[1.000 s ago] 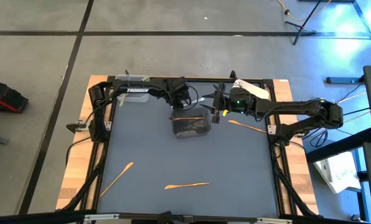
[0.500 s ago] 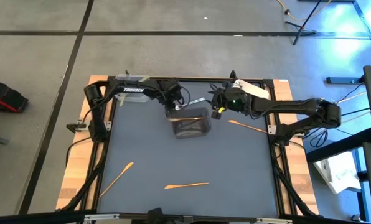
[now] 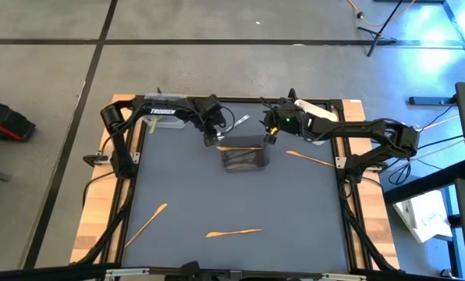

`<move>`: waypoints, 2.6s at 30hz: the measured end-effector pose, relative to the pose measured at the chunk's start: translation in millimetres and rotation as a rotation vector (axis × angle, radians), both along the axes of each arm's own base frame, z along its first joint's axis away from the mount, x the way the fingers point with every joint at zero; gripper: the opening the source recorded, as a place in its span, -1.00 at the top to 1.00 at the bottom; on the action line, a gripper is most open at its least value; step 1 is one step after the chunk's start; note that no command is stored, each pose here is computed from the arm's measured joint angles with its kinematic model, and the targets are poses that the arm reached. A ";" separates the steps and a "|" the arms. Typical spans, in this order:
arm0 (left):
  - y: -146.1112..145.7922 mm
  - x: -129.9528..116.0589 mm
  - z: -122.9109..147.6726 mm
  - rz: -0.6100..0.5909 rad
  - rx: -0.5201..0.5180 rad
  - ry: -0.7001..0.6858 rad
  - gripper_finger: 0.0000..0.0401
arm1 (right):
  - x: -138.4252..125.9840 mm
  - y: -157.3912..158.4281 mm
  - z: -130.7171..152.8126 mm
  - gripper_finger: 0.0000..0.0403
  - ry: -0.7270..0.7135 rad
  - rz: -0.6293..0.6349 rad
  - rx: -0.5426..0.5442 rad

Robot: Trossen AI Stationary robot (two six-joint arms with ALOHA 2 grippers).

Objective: Sort silverware by color (type)
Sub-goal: Put the green spoon into the white bin

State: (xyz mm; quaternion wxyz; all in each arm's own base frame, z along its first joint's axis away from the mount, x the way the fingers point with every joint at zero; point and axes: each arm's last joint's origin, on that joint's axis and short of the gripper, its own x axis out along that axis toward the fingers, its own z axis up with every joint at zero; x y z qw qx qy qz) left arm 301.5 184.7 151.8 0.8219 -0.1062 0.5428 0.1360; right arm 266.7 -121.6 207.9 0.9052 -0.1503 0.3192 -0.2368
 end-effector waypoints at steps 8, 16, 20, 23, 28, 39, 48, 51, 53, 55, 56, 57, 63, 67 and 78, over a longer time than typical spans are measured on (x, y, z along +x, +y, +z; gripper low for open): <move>-13.3 -10.6 22.1 -0.037 0.039 -0.013 0.31 | 0.6 0.7 0.2 0.13 -0.007 0.020 0.009; -71.0 -41.2 11.8 -0.158 0.194 0.036 0.31 | 0.4 2.1 -1.5 0.13 -0.012 0.045 0.056; -95.8 -53.7 4.5 -0.233 0.411 -0.124 0.31 | 1.6 3.4 -0.8 0.13 -0.031 0.091 0.080; -102.3 -61.1 -7.7 -0.284 0.536 -0.185 0.31 | 2.4 3.4 0.2 0.13 -0.045 0.097 0.077; -103.3 -65.3 -22.7 -0.356 0.644 -0.170 0.31 | 5.3 2.2 6.1 0.13 -0.106 0.100 0.047; -78.3 -32.9 -39.4 -0.379 0.699 -0.064 0.31 | 7.2 1.3 10.4 0.13 -0.147 0.106 0.019; -72.0 -15.5 -48.8 -0.443 0.710 -0.033 0.32 | 6.1 1.6 8.0 0.13 -0.124 0.102 0.034; -71.8 -14.9 -50.4 -0.465 0.719 -0.023 0.32 | 6.1 1.6 7.9 0.13 -0.130 0.096 0.044; -71.8 -14.6 -50.2 -0.465 0.722 -0.028 0.32 | 6.1 1.6 8.0 0.13 -0.133 0.093 0.048; -71.7 -14.4 -50.1 -0.463 0.722 -0.033 0.34 | 6.1 1.6 8.0 0.13 -0.133 0.093 0.048; -71.7 -14.4 -50.2 -0.463 0.720 -0.035 0.36 | 6.1 1.6 8.0 0.13 -0.134 0.093 0.048; -71.6 -14.5 -50.3 -0.463 0.719 -0.035 0.39 | 6.1 1.6 8.0 0.13 -0.134 0.093 0.048; -67.3 -16.3 -51.4 -0.458 0.677 -0.061 0.69 | 6.1 1.6 8.1 0.13 -0.135 0.093 0.047; -67.3 -16.8 -51.9 -0.449 0.678 -0.055 0.93 | 6.2 1.6 8.2 0.13 -0.135 0.093 0.047; -81.0 -25.6 -32.0 -0.323 0.647 -0.013 0.98 | 8.4 5.3 9.3 0.13 -0.150 0.101 0.067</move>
